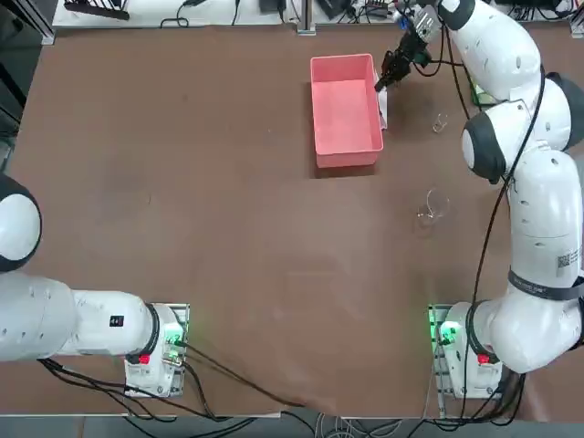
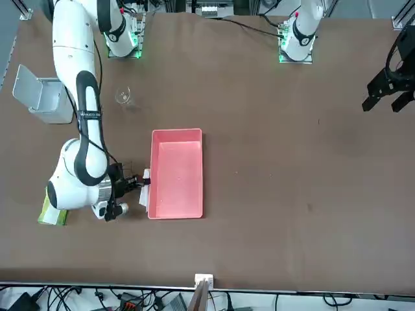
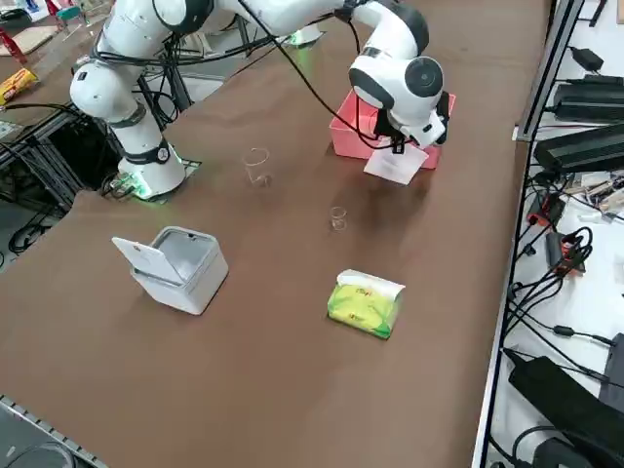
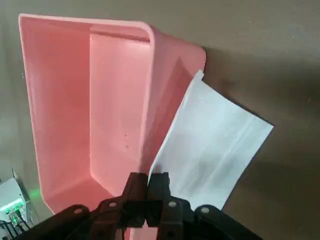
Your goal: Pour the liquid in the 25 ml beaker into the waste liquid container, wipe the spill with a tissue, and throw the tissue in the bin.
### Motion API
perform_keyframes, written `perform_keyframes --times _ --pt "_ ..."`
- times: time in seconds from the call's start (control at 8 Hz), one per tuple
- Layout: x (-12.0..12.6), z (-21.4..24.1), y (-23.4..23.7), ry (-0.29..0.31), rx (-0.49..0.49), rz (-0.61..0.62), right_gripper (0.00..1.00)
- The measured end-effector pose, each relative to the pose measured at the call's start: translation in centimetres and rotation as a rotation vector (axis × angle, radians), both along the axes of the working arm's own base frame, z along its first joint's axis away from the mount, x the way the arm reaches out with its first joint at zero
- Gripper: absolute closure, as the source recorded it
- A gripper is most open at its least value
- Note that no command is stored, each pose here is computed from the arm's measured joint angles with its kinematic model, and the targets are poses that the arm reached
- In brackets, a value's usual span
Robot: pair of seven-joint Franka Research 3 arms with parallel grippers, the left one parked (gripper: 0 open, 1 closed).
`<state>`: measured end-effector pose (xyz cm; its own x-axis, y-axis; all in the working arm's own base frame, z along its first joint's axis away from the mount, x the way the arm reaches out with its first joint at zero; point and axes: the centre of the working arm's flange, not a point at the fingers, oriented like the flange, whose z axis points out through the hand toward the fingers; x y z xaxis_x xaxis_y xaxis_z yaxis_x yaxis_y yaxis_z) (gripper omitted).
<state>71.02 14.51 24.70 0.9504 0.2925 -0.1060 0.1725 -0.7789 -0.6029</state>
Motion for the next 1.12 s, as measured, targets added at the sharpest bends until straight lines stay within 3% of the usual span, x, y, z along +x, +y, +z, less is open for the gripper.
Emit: perform_keyframes --times 1.12 --pt "0.2 1.5 1.0 -0.023 0.016 0.015 0.97"
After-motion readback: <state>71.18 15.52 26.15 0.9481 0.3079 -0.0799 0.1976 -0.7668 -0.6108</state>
